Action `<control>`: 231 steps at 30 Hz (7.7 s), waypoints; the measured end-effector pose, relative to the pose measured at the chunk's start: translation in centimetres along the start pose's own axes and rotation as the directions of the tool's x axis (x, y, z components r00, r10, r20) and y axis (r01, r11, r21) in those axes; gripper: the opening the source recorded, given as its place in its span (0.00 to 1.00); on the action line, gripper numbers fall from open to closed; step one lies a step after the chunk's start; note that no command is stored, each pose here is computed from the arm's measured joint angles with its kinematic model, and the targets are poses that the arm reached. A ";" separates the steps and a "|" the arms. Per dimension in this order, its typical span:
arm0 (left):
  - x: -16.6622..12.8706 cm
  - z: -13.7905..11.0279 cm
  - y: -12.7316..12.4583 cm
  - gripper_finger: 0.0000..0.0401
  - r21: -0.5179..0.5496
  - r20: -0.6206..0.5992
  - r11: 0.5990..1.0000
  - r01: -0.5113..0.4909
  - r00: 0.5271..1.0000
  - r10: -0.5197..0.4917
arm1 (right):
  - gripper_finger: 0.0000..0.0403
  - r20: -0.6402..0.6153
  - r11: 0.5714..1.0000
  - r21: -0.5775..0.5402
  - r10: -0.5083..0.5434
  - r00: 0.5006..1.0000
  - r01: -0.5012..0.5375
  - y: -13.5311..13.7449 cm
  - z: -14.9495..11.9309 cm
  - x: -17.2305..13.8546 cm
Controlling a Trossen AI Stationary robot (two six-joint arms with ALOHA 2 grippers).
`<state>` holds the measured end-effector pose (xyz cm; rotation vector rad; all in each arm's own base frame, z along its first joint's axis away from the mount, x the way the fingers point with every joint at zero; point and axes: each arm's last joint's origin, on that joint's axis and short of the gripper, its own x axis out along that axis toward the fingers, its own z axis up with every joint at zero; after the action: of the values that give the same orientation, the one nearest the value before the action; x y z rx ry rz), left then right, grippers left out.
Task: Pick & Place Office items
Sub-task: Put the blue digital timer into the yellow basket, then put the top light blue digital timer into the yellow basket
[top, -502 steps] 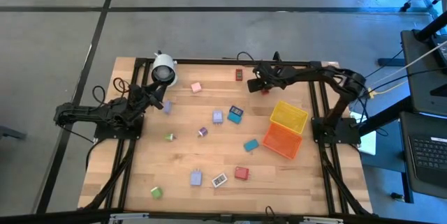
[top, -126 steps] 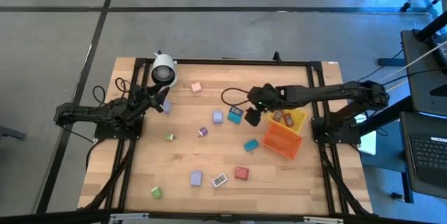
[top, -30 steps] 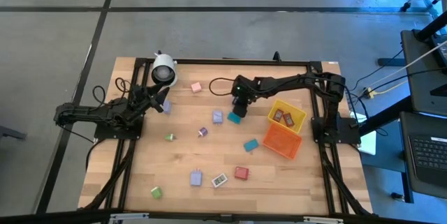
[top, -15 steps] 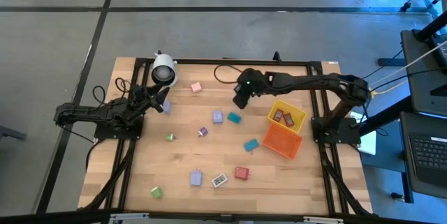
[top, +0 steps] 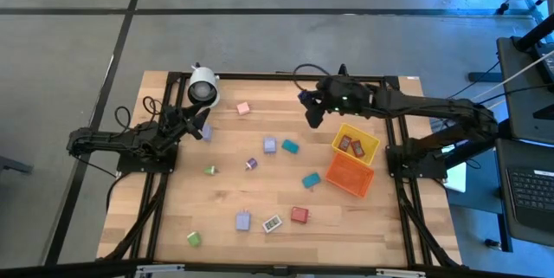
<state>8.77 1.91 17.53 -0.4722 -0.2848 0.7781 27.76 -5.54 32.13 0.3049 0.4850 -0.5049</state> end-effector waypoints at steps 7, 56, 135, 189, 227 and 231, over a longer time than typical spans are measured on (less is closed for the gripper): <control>0.0 0.0 0.0 0.63 0.000 0.000 1.000 0.000 1.000 0.000 | 0.38 0.093 0.993 -0.024 0.117 0.989 -0.115 1.6 0.6 -4.4; 0.0 0.0 0.0 0.63 0.000 0.000 1.000 0.001 1.000 -0.001 | 0.39 -0.474 0.957 -0.122 -0.289 0.832 0.263 0.5 -15.7 -6.4; 0.0 0.0 0.0 0.63 0.000 0.000 1.000 0.000 1.000 0.000 | 0.61 -0.317 0.990 -0.128 0.012 0.949 -0.055 2.2 -18.8 13.0; 0.0 0.0 0.0 0.63 0.000 0.000 1.000 0.000 1.000 0.000 | 0.41 0.161 0.997 -0.064 -0.023 0.987 0.034 6.4 -0.5 5.1; 0.0 0.0 0.0 0.63 0.000 0.000 1.000 0.000 1.000 0.000 | 0.41 -0.729 0.820 -0.147 -0.468 0.500 0.553 -2.1 -16.5 -1.3; 0.0 0.0 0.0 0.63 0.000 0.000 1.000 0.000 1.000 0.000 | 0.41 -0.738 0.845 -0.086 -0.410 0.536 0.528 -2.0 -17.4 -0.7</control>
<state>8.77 1.91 17.54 -0.4725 -0.2853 0.7776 19.83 -0.17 17.50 0.5323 1.3682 -0.9640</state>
